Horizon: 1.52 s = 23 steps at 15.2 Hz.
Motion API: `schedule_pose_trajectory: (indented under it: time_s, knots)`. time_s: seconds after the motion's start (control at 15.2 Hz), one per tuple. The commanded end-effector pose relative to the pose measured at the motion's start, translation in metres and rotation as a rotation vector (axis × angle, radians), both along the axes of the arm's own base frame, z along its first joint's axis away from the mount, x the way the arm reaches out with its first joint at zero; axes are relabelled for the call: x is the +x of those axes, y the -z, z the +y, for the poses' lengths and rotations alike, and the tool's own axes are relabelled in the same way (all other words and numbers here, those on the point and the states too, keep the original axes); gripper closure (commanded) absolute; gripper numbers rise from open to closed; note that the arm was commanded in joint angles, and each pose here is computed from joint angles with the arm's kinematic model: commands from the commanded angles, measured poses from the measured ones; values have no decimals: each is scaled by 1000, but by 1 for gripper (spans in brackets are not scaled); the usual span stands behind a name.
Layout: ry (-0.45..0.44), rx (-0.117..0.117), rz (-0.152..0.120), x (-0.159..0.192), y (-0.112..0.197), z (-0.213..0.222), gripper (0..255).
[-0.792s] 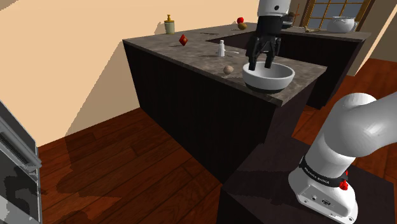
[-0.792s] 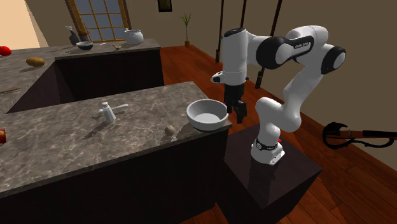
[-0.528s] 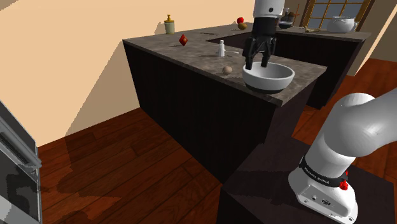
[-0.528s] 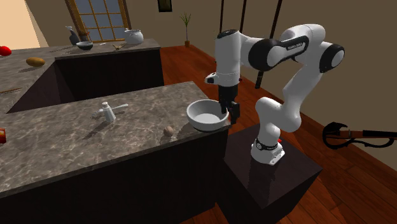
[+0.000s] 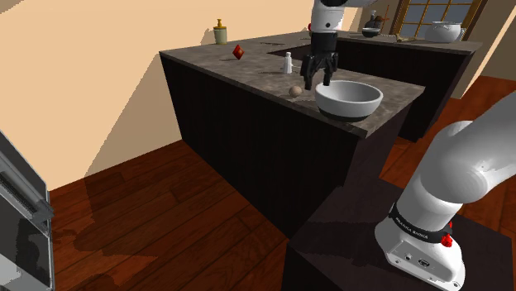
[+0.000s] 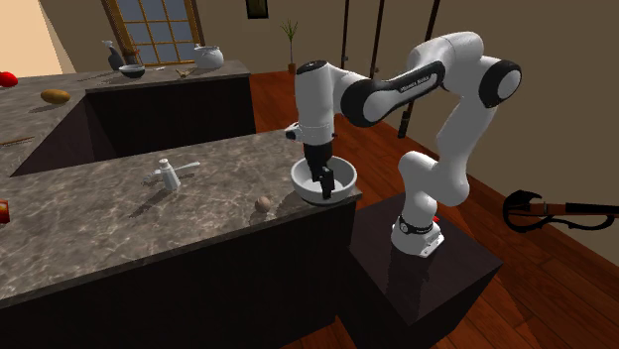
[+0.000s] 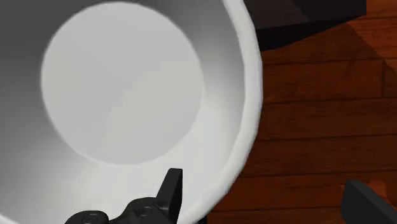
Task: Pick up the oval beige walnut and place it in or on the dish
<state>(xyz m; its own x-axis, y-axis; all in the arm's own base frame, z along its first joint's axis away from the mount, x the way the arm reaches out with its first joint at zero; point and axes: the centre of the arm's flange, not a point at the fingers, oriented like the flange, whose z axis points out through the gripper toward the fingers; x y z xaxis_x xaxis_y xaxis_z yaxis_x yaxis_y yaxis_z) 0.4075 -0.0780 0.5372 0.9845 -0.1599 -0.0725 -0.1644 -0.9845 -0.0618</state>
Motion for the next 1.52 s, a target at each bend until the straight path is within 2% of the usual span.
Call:
schedule_pose_trajectory:
  time_s: [0.0,0.79,1.25,1.45]
  knots:
    - [-6,-14,1,24,6,-15,0]
    - [-39,-88,6,148,40,-88,0]
    - [-39,-88,6,146,77,-89,0]
    - [-39,-88,6,145,80,-89,0]
